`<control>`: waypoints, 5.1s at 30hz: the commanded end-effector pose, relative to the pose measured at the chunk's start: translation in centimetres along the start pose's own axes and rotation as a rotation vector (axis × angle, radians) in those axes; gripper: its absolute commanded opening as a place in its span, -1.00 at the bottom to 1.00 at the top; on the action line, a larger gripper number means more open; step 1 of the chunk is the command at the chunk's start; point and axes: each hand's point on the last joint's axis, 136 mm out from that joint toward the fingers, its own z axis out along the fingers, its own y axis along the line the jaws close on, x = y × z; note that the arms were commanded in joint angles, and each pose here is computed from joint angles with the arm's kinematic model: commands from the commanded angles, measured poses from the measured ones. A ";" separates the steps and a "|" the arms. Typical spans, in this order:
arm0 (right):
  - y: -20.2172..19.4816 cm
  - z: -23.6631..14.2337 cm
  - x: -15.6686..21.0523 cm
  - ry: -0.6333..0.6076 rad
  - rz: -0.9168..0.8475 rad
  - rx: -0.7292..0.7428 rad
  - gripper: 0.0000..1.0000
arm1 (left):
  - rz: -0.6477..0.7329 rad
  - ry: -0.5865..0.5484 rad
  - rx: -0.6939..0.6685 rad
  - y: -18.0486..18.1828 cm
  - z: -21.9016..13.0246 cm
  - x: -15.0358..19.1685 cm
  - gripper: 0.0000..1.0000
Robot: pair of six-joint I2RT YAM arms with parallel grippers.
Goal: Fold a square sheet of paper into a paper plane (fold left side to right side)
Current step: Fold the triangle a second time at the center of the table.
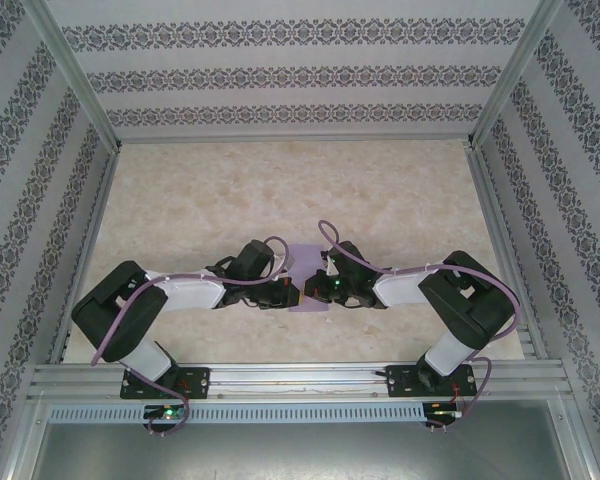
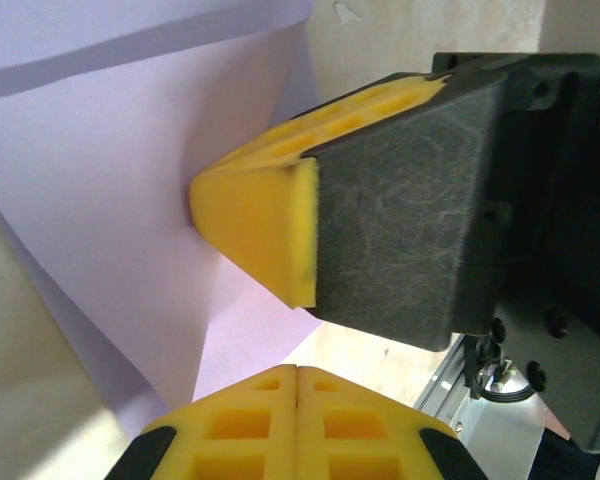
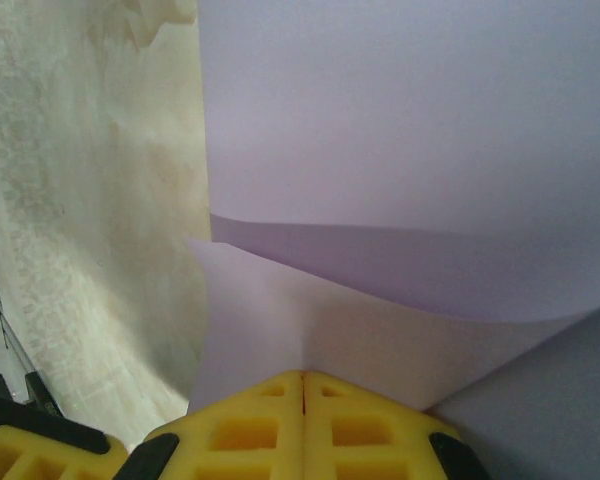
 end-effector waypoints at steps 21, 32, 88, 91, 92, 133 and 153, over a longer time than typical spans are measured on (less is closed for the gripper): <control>-4.2 0.4 3.1 0.088 0.059 0.137 -1.00 | -0.016 0.001 -0.072 2.7 1.1 0.8 -1.00; -3.4 0.3 2.8 0.087 0.046 0.111 -1.00 | -0.019 0.013 -0.099 3.6 1.2 1.4 -1.00; 0.1 0.6 0.3 -0.046 -0.137 0.083 -1.00 | -0.119 0.032 -0.224 6.7 1.6 2.8 -1.00; -0.8 0.5 0.2 -0.049 -0.141 0.107 -1.00 | -0.145 0.034 -0.244 7.3 1.5 3.2 -1.00; -1.2 0.5 0.2 -0.048 -0.142 0.115 -1.00 | -0.151 0.033 -0.250 7.5 1.5 3.3 -1.00; -0.8 -5.9 -5.1 -0.182 -0.076 -0.008 -1.00 | -0.138 0.017 -0.211 6.3 1.8 2.8 -1.00; -2.3 -0.8 -3.0 -0.082 -0.076 0.077 -1.00 | -0.108 -0.003 -0.183 4.5 1.8 1.5 -1.00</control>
